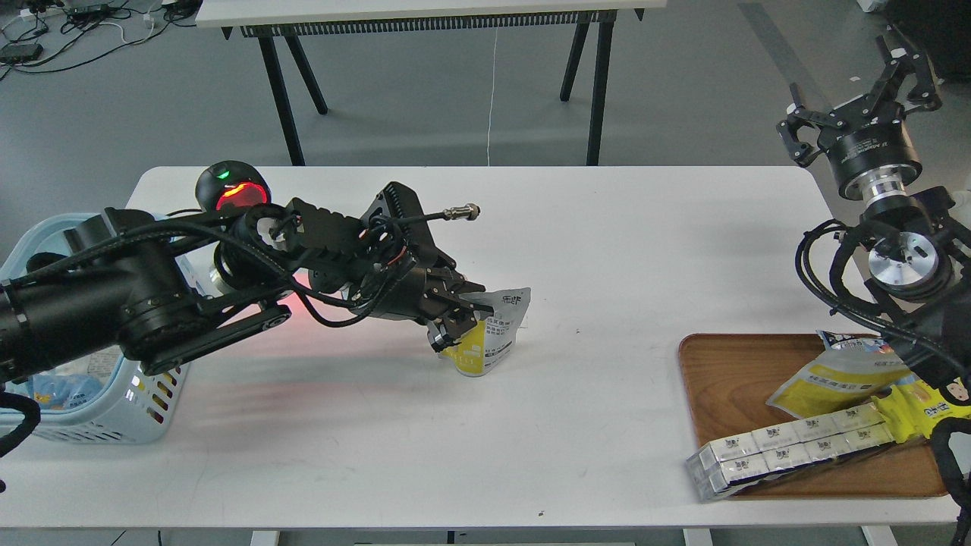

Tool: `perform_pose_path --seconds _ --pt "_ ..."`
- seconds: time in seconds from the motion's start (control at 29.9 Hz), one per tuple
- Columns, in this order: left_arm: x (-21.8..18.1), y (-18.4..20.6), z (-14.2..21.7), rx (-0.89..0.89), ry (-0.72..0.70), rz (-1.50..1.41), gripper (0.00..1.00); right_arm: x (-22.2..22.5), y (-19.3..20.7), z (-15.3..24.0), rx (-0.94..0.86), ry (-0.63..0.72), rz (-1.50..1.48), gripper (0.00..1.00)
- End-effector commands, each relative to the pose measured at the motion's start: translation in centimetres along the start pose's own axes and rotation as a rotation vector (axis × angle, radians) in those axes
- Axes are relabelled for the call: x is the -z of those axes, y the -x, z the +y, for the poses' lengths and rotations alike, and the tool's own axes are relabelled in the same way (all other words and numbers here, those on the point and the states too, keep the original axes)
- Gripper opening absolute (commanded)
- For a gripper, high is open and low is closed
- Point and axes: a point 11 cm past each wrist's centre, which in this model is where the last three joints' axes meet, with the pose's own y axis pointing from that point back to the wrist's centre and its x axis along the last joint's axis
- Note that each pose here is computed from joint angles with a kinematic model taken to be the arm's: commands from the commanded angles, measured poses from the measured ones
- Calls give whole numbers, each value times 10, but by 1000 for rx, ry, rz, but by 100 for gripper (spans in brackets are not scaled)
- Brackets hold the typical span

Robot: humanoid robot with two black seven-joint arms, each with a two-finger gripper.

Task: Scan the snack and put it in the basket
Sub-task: 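Lower the left gripper onto the yellow packet and grasp it, then lift the packet and hold it in front of the barcode scanner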

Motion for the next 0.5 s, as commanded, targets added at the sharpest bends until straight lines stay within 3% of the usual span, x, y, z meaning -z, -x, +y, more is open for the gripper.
perform_pose_path --seconds 0.0,0.23,0.47 --pt "-1 -1 0 -3 9 -1 20 0 1 -1 3 -1 0 99" --pt "-2 5 0 7 11 10 2 3 1 -1 0 -10 1 99" --pt "-3 8 5 -7 27 21 0 12 0 -3 -4 -35 -1 99"
